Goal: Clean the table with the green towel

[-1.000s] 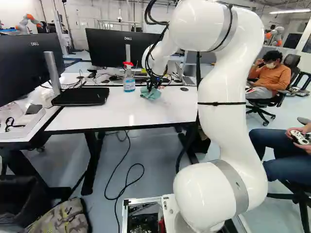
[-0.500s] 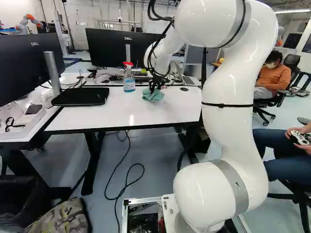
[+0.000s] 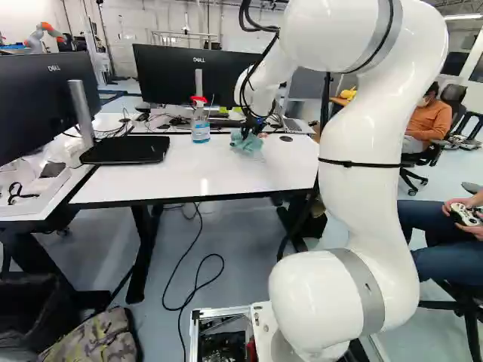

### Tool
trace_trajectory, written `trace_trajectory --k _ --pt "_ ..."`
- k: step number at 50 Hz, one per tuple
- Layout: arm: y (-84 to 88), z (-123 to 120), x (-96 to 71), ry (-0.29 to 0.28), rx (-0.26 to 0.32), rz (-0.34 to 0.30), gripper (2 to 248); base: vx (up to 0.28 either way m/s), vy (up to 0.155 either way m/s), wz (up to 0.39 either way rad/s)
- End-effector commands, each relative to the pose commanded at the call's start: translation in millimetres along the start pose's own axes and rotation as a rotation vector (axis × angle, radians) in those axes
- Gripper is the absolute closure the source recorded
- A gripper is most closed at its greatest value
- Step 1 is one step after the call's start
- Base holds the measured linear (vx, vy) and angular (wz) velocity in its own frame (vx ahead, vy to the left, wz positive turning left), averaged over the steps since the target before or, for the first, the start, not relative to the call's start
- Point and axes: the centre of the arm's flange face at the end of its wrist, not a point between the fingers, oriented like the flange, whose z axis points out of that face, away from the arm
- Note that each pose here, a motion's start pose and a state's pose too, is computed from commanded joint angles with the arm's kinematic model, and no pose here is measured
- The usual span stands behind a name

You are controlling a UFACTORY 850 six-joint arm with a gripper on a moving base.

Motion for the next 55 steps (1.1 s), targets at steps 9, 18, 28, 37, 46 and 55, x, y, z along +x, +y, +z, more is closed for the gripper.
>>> trace_trajectory --k 9,18,28,37,46,55 --pt "16.0 -0.2 3.9 0.048 -0.016 0.020 194 0.000 0.000 0.000" --pt "32.5 5.6 3.5 0.066 -0.032 0.041 194 0.000 0.000 0.000" --pt "44.4 16.8 0.7 0.073 -0.043 0.055 194 0.000 0.000 0.000" --pt "52.5 27.4 -0.4 0.095 -0.051 0.064 194 0.000 0.000 0.000" --pt "58.2 38.4 -4.4 0.087 -0.056 0.071 194 0.000 0.000 0.000" --pt "58.4 49.6 -9.0 0.071 -0.055 0.071 194 0.000 0.000 0.000"
